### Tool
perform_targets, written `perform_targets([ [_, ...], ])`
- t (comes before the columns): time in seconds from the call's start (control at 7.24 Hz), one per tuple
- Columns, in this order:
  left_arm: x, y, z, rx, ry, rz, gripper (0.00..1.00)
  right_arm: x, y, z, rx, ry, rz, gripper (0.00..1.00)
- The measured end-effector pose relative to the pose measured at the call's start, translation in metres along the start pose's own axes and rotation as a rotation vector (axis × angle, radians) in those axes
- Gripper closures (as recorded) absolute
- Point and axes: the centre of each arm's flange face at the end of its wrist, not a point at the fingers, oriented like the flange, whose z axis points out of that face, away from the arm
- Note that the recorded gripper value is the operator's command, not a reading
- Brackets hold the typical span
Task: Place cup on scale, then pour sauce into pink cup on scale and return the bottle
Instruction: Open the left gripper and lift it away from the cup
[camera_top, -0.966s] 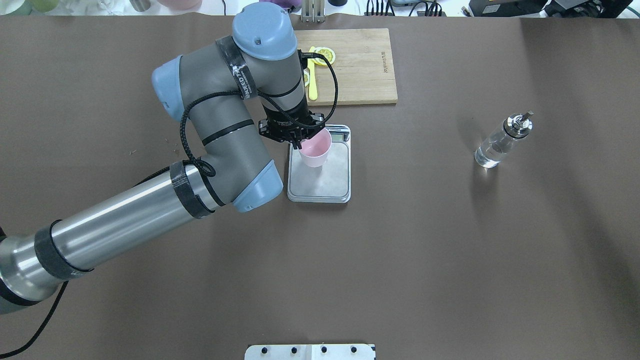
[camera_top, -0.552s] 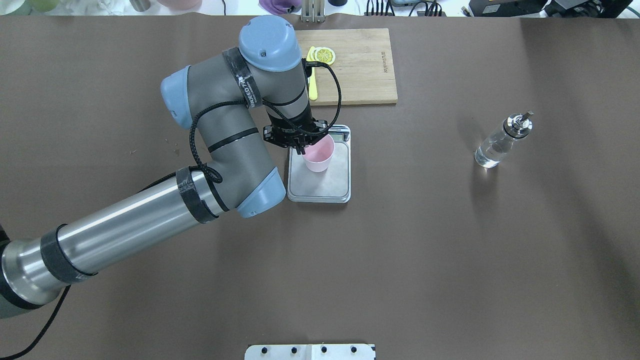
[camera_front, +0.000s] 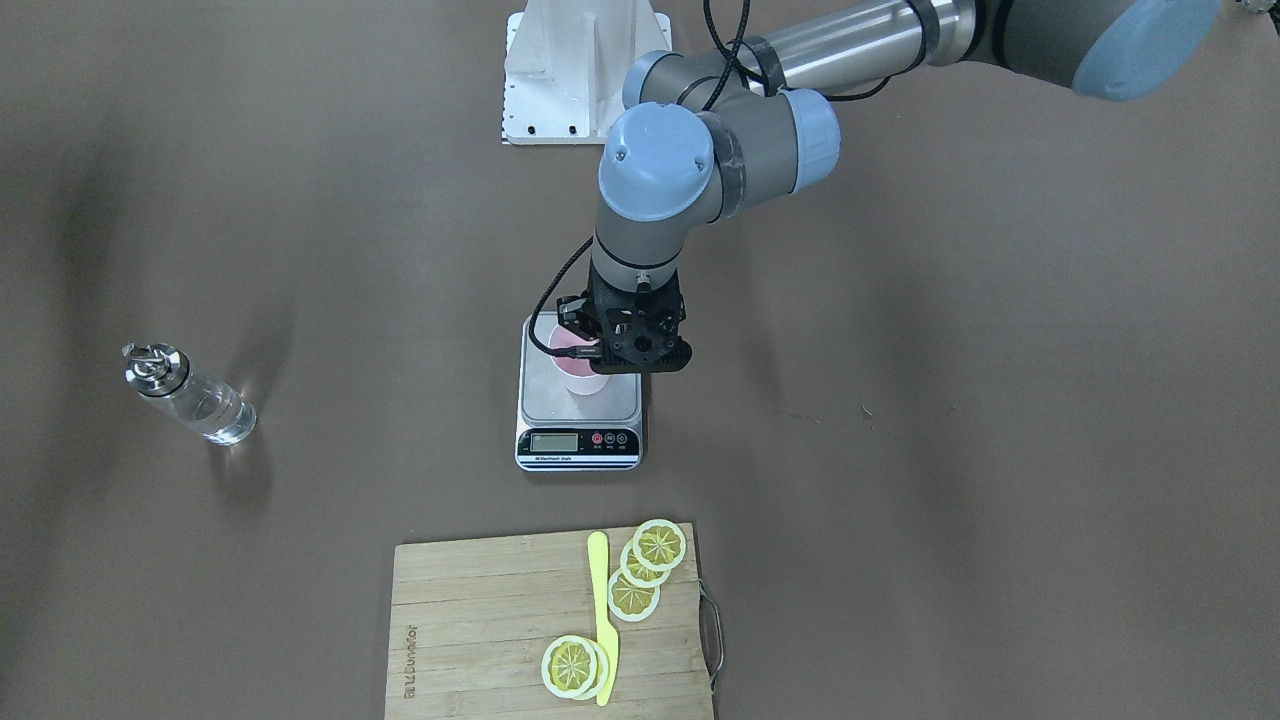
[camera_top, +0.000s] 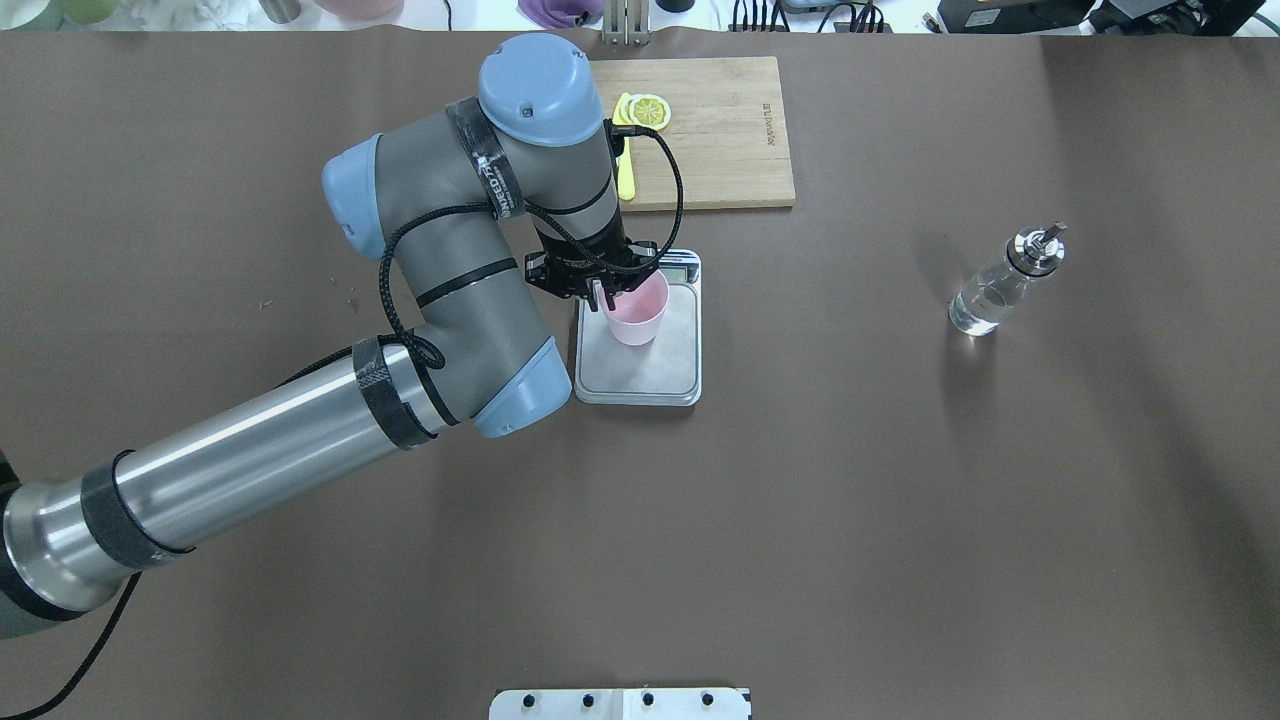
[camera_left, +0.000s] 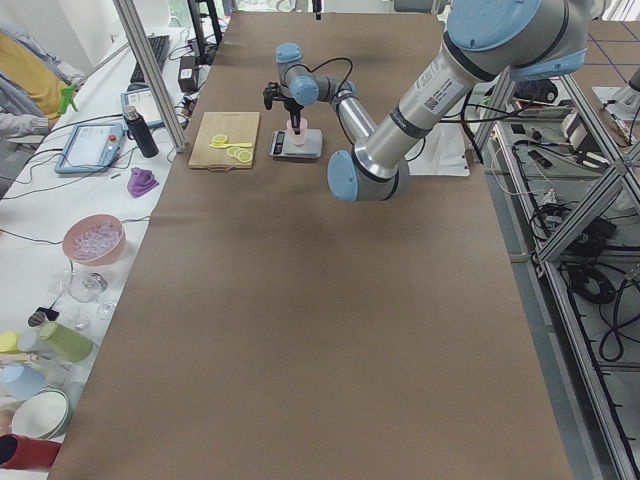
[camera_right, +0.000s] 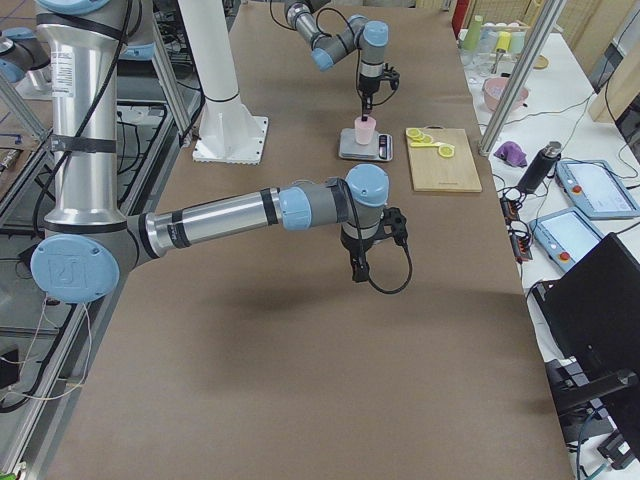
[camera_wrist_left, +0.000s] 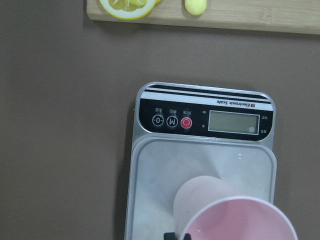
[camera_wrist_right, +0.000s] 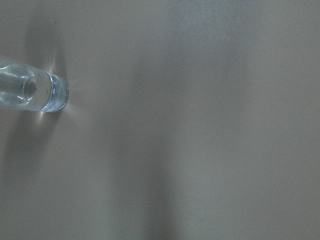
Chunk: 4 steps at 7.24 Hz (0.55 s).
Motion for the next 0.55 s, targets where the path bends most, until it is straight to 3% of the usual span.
perform_targets([
  [0.55, -0.029, 0.016, -0.047, 0.03, 0.055, 0.016, 0.03, -0.01, -0.001, -0.003, 0.006, -0.022, -0.018, 0.0],
])
